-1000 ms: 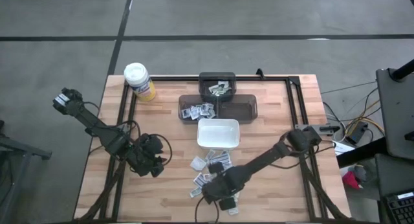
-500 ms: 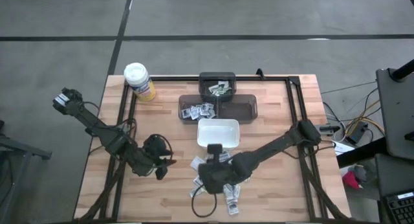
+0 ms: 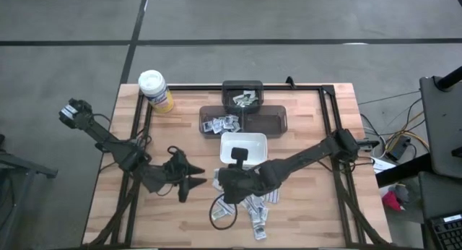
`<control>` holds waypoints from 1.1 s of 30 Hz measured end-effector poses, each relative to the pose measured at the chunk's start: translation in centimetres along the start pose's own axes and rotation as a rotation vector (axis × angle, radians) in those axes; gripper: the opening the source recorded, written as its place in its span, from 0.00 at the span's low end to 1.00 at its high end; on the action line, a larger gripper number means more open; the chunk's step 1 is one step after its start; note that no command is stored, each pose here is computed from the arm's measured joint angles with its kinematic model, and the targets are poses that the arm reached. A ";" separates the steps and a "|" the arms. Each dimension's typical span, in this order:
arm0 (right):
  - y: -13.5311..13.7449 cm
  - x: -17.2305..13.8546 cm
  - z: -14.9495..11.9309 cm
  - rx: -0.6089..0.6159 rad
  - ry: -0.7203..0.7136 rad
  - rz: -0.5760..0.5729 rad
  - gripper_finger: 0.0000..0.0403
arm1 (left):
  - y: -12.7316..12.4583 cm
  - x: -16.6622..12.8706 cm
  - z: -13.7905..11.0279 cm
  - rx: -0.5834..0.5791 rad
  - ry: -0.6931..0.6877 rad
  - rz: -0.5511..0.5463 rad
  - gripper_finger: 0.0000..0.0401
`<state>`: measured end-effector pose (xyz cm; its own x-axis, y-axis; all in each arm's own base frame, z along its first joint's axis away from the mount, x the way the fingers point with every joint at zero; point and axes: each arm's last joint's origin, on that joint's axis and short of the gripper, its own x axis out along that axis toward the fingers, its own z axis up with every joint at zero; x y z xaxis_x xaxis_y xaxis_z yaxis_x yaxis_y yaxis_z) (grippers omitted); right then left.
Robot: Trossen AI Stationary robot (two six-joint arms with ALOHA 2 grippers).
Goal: Pick & Place First Aid Supplies
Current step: Put the alcohol pad into the left black bin
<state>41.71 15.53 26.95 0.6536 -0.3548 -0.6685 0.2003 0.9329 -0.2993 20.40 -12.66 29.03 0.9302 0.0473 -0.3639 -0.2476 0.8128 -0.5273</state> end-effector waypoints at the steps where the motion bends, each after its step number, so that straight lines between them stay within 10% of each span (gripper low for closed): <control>1: 0.0 0.0 0.0 0.001 0.000 -0.001 0.02 | 0.1 0.1 0.1 -0.012 -0.002 0.003 0.47; 33: -1.4 -0.4 2.2 0.030 -0.055 0.045 0.02 | 2.2 1.6 -1.1 -0.272 -0.056 -0.001 0.47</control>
<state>42.75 14.50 29.16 0.7015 -0.3094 -0.6420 0.1914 0.9495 -0.2485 21.02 -11.45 26.49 0.9422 0.0842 -0.3243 -0.3029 0.6276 -0.7172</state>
